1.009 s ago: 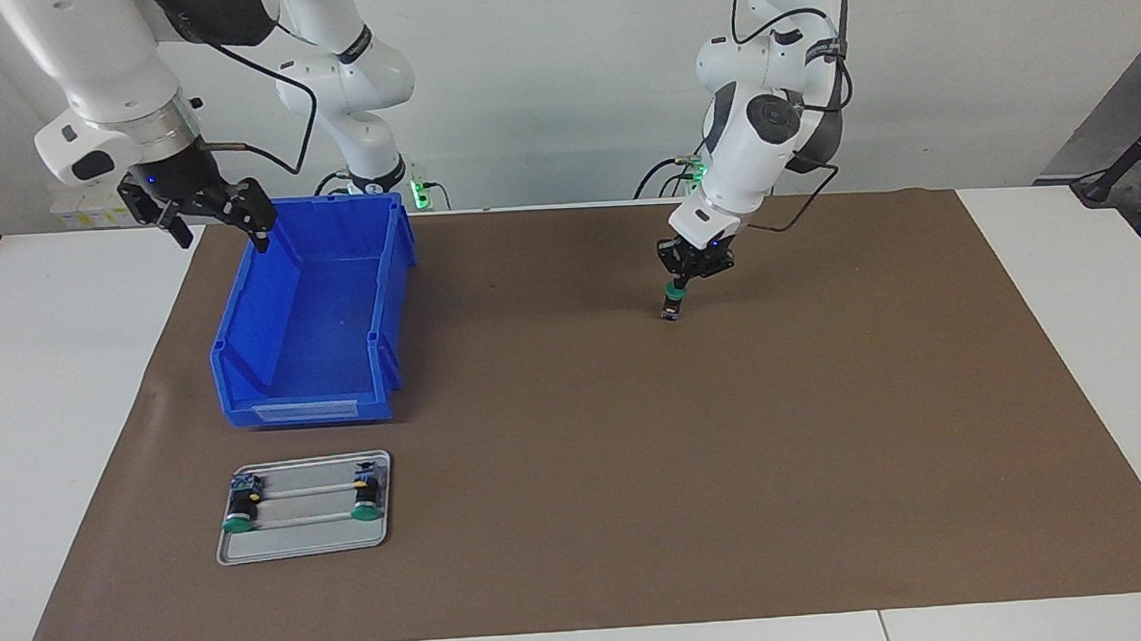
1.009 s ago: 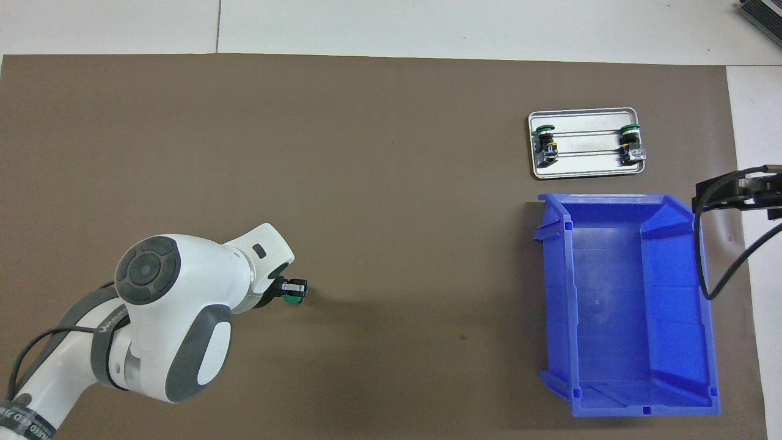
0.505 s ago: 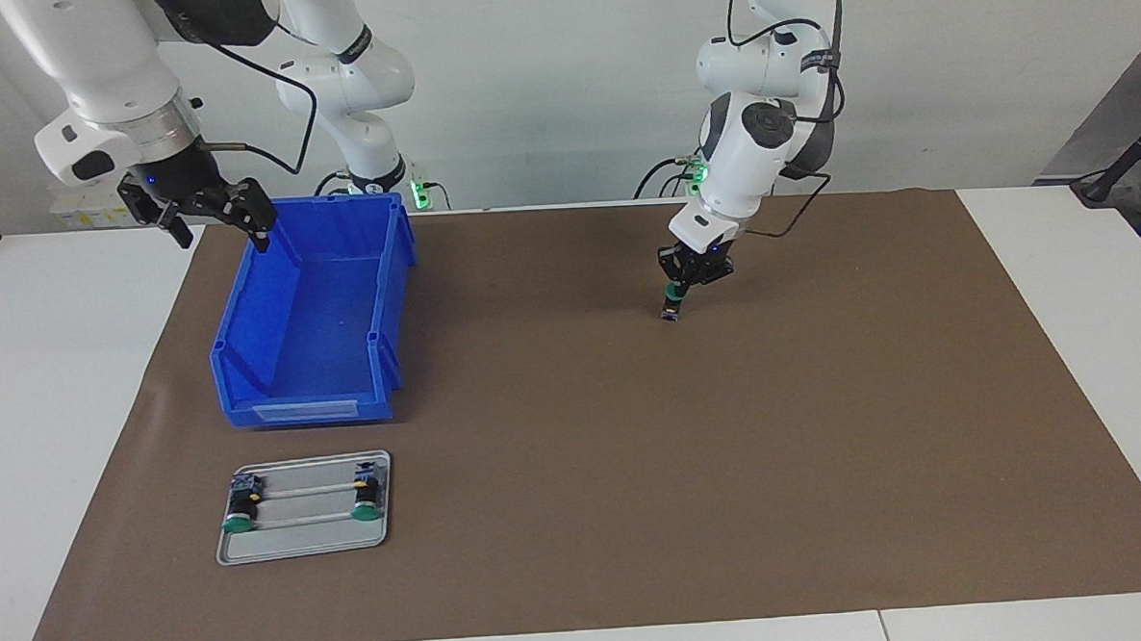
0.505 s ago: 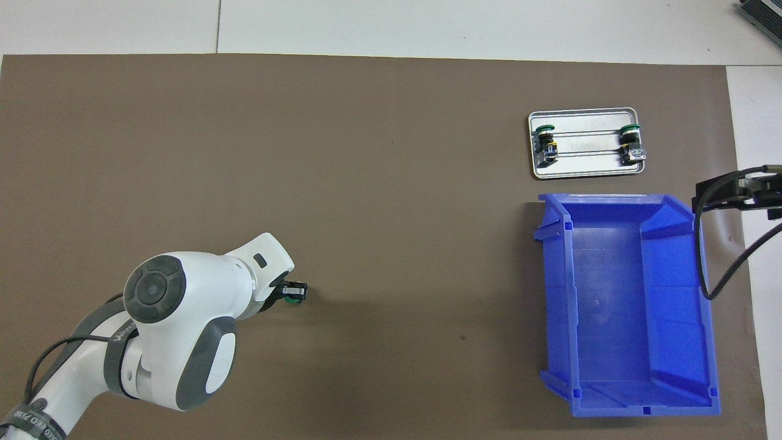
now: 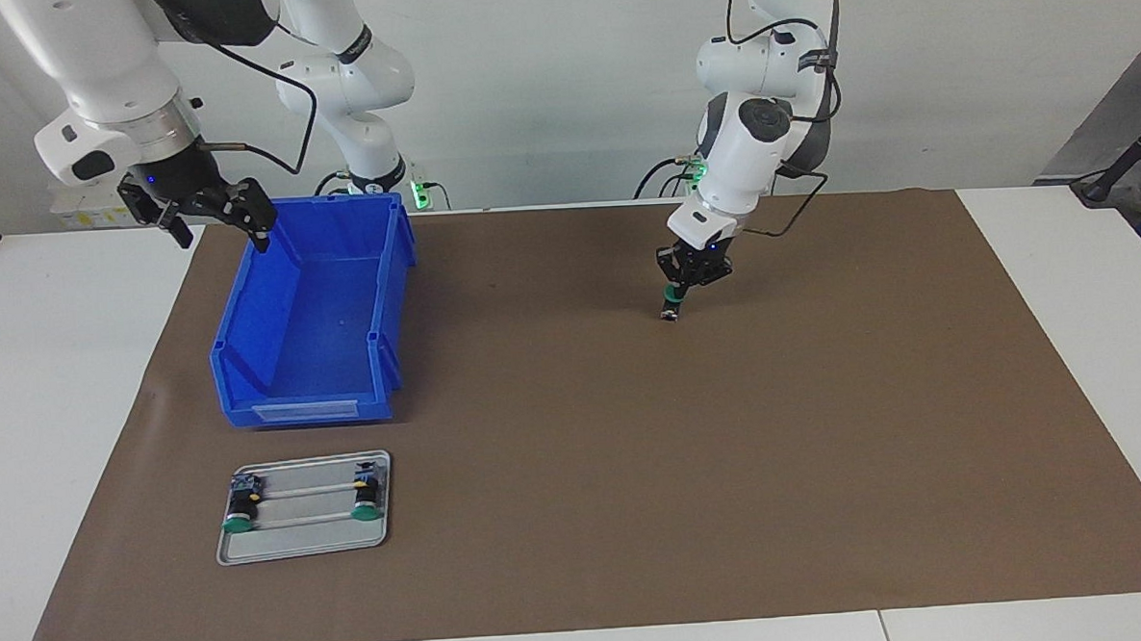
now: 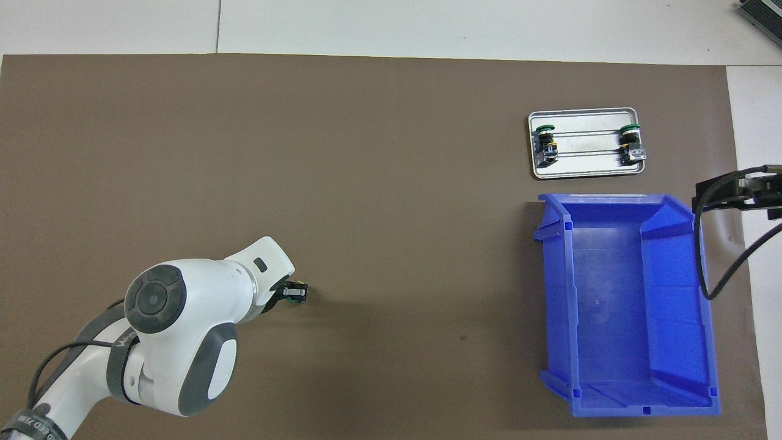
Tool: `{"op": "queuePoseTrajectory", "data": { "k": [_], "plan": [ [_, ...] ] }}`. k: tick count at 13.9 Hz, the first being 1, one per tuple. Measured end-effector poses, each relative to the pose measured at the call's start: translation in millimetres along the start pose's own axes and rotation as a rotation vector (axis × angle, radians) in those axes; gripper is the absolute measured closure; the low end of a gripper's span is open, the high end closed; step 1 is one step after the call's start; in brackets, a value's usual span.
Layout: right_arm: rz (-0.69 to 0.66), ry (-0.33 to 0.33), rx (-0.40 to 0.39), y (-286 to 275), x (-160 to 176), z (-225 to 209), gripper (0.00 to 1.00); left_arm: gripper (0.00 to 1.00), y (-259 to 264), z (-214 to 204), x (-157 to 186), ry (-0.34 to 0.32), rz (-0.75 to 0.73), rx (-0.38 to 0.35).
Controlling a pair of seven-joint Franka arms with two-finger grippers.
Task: Place and press button with both arms
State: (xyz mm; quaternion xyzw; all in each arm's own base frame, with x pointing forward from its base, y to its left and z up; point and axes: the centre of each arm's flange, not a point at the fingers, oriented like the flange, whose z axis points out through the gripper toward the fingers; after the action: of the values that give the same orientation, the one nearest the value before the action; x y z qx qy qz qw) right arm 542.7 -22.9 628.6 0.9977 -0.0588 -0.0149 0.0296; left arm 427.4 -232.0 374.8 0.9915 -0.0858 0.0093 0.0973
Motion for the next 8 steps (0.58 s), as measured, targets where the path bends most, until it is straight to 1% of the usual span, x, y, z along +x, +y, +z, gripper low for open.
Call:
{"op": "queuePoseTrajectory", "data": {
  "k": [1, 2, 4, 5, 8],
  "plan": [
    [0.0, 0.0, 0.0, 0, 0, 0, 0.0, 0.99, 6, -11, 8, -0.037, 0.006, -0.006],
    [0.0, 0.0, 0.0, 0, 0, 0, 0.0, 0.99, 11, -29, 20, -0.058, 0.007, -0.016],
    [0.0, 0.0, 0.0, 0, 0, 0, 0.0, 0.99, 2, -75, 45, -0.071, -0.013, -0.025],
    [0.0, 0.0, 0.0, 0, 0, 0, 0.0, 0.99, -12, -99, 55, -0.067, -0.02, -0.003],
    [0.0, 0.0, 0.0, 0, 0, 0, 0.0, 0.99, -67, -158, 73, -0.077, -0.013, 0.111]
  ]
}}
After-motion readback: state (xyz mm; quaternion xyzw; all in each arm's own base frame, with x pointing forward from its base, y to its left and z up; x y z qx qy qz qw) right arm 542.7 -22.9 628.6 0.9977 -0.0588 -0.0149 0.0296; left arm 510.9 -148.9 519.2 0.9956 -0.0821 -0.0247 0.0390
